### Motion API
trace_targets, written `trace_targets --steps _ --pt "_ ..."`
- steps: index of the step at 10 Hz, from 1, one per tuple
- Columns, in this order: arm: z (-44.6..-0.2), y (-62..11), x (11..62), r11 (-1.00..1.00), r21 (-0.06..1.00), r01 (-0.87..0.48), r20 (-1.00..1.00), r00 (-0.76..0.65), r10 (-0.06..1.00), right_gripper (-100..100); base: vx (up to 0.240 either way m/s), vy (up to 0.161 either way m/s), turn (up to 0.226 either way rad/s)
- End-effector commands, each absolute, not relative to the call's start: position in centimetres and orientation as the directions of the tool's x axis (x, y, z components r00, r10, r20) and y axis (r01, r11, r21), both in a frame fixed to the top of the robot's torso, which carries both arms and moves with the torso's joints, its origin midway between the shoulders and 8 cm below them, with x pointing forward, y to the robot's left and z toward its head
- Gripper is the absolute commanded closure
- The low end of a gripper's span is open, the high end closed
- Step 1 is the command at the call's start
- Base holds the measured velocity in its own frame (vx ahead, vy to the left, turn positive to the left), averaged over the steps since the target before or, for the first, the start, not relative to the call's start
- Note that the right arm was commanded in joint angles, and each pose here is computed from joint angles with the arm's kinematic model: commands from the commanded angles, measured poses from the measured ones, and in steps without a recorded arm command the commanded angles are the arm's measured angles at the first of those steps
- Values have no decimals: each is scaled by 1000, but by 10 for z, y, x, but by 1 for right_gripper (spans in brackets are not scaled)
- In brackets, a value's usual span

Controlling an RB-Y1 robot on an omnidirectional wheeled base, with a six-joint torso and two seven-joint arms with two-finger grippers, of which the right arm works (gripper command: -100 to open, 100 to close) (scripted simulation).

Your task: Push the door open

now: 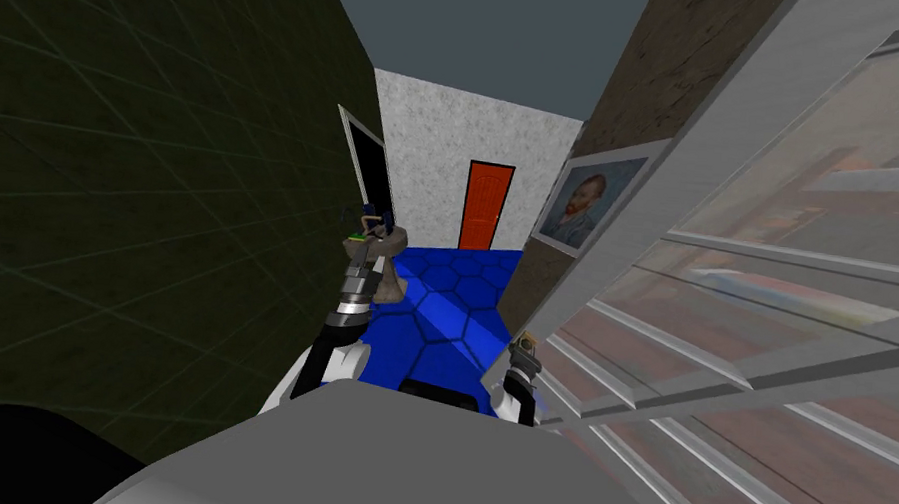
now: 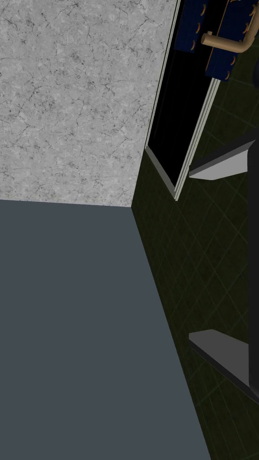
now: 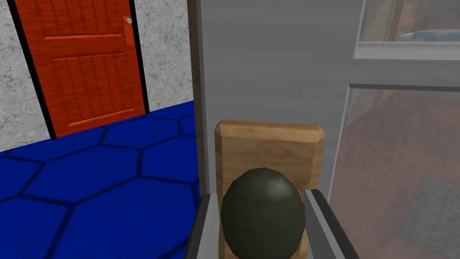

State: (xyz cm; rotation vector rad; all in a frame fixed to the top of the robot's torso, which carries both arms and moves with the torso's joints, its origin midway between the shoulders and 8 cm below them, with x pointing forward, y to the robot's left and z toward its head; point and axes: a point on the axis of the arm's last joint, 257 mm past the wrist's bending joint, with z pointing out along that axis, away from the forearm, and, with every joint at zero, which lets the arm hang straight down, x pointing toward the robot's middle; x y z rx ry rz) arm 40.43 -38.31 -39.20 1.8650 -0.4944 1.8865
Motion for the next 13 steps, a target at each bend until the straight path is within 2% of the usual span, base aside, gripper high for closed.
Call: trace_targets --steps 1,7,10,13 --pt "-392 -388 400 -831 49 -555 998 2 58 100 -179 48 150" --pt "-399 -360 405 -838 4 -545 1000 0 4 100 -200 47 116" --pt "-400 -375 407 -856 19 -517 1000 5 20 100 -83 45 39" --pt "-398 -389 412 -876 19 -481 1000 -2 23 100 -129 105 25"
